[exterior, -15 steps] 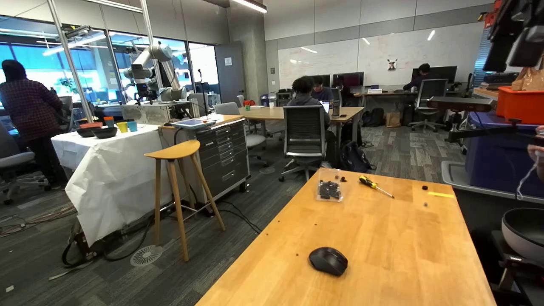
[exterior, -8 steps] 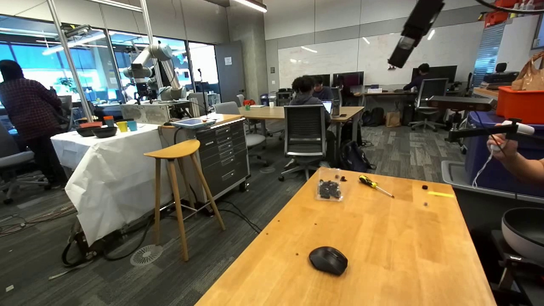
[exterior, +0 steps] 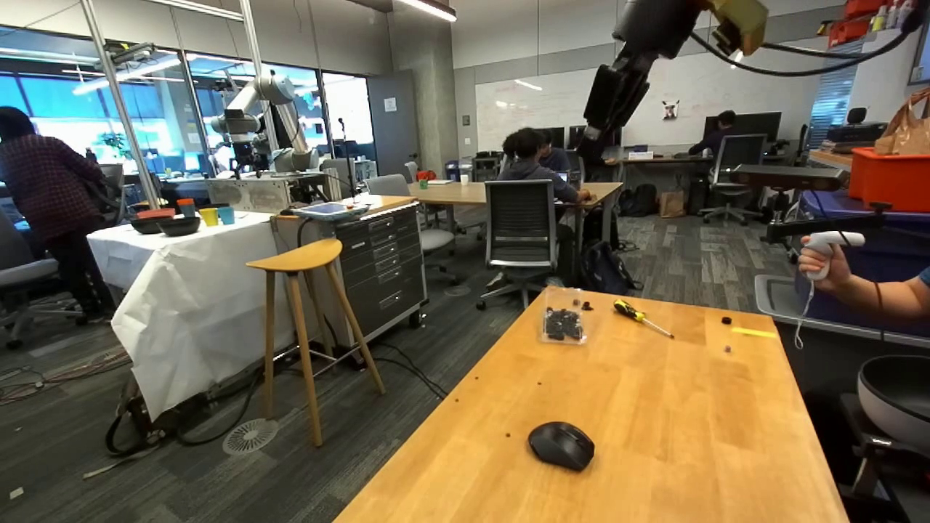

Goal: Move the mouse backwards

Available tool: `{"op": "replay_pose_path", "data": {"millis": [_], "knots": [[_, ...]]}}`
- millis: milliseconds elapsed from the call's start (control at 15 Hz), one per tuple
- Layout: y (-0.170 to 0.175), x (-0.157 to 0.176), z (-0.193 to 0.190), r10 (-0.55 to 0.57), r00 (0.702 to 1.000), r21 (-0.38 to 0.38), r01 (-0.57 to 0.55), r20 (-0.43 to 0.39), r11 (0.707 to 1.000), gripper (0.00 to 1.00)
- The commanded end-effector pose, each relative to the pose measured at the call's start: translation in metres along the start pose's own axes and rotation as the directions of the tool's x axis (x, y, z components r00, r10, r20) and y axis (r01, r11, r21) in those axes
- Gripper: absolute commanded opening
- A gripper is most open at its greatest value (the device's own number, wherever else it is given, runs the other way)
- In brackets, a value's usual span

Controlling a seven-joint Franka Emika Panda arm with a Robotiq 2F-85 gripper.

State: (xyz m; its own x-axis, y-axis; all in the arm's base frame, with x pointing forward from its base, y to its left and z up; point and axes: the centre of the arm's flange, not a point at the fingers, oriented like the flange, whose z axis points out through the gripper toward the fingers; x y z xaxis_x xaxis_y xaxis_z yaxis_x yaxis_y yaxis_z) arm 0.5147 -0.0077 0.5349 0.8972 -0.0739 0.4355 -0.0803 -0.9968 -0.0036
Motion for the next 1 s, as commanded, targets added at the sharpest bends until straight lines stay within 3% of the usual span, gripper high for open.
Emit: {"op": "replay_pose_path", "data": {"millis": [0,200,933], "knots": [[0.009,0.030,0.029,0.037,0.999,-0.023,-0.037,0.021,0.999,0.05],[0.010,0.025,0.057,0.042,0.997,-0.035,-0.040,0.067,0.999,0.00],[0.001,-0.037,0.143,-0.026,0.966,-0.060,0.043,0.256,0.997,0.03]]}}
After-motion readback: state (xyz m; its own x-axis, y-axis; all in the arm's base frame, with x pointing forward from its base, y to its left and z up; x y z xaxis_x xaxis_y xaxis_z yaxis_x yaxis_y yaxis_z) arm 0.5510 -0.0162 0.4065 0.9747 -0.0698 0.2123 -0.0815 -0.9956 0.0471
